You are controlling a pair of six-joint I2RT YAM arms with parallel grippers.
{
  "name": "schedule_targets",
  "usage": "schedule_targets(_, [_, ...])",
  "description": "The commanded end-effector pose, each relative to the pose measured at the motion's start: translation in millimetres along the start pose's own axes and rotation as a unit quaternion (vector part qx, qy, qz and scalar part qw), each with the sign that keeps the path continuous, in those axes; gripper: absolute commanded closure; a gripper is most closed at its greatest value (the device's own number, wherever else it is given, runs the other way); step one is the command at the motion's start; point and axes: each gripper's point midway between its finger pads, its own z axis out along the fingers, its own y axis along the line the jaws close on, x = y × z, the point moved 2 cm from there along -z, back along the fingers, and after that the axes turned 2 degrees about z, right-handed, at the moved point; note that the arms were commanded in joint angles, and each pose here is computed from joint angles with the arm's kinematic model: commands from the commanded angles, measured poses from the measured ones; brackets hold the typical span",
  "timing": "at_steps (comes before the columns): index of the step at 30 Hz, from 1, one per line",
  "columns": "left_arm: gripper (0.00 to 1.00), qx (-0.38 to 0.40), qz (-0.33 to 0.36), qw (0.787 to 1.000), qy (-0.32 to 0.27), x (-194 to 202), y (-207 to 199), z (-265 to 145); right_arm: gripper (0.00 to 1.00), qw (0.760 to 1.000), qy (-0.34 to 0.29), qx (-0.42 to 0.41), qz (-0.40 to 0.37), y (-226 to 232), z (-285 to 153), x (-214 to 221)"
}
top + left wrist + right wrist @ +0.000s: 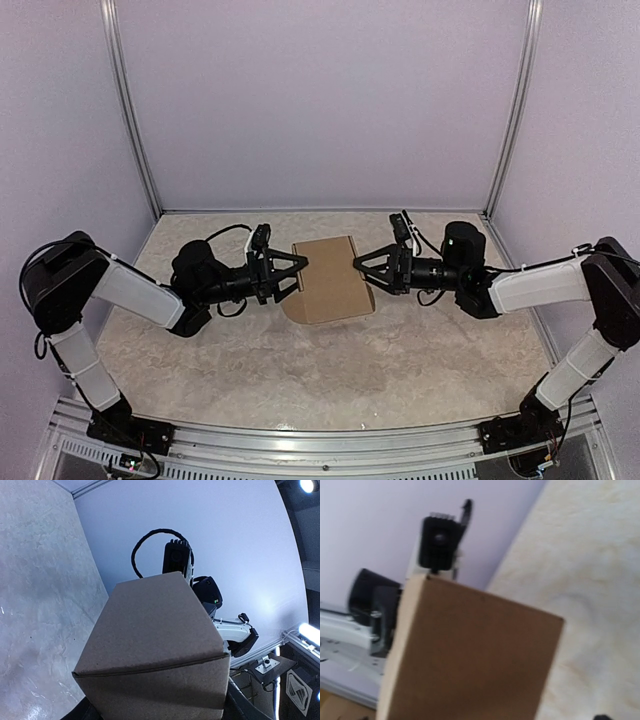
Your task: Fold the paper box
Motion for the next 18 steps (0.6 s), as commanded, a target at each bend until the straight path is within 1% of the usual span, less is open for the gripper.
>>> schedule_targets(1, [0.74, 0.065, 0.032, 0.997, 0.01, 1.4, -34.2, -4.0, 0.07, 0.998, -0.01, -0.057, 0.009, 29.7, 2.8, -5.7])
schedule_targets(4, [0.74, 0.079, 0.038, 0.996, 0.012, 2.8, -41.3, -5.3, 0.13, 0.997, -0.009, -0.072, 0.018, 38.7, 2.8, -7.9])
schedule_targets(7, [0.74, 0.091, 0.044, 0.995, 0.018, 4.9, -48.4, -3.8, 0.22, 0.996, -0.002, -0.084, 0.026, 46.0, 5.2, -6.5])
schedule_targets(11, [0.74, 0.086, 0.046, 0.995, 0.022, 7.3, -47.4, -2.8, 0.32, 0.995, 0.004, -0.096, 0.026, 56.0, 9.2, -4.6])
schedule_targets(18, [0.74, 0.07, 0.051, 0.996, 0.027, 11.4, -43.9, -3.3, 0.55, 0.995, 0.008, -0.094, 0.024, 61.1, 8.7, -2.8])
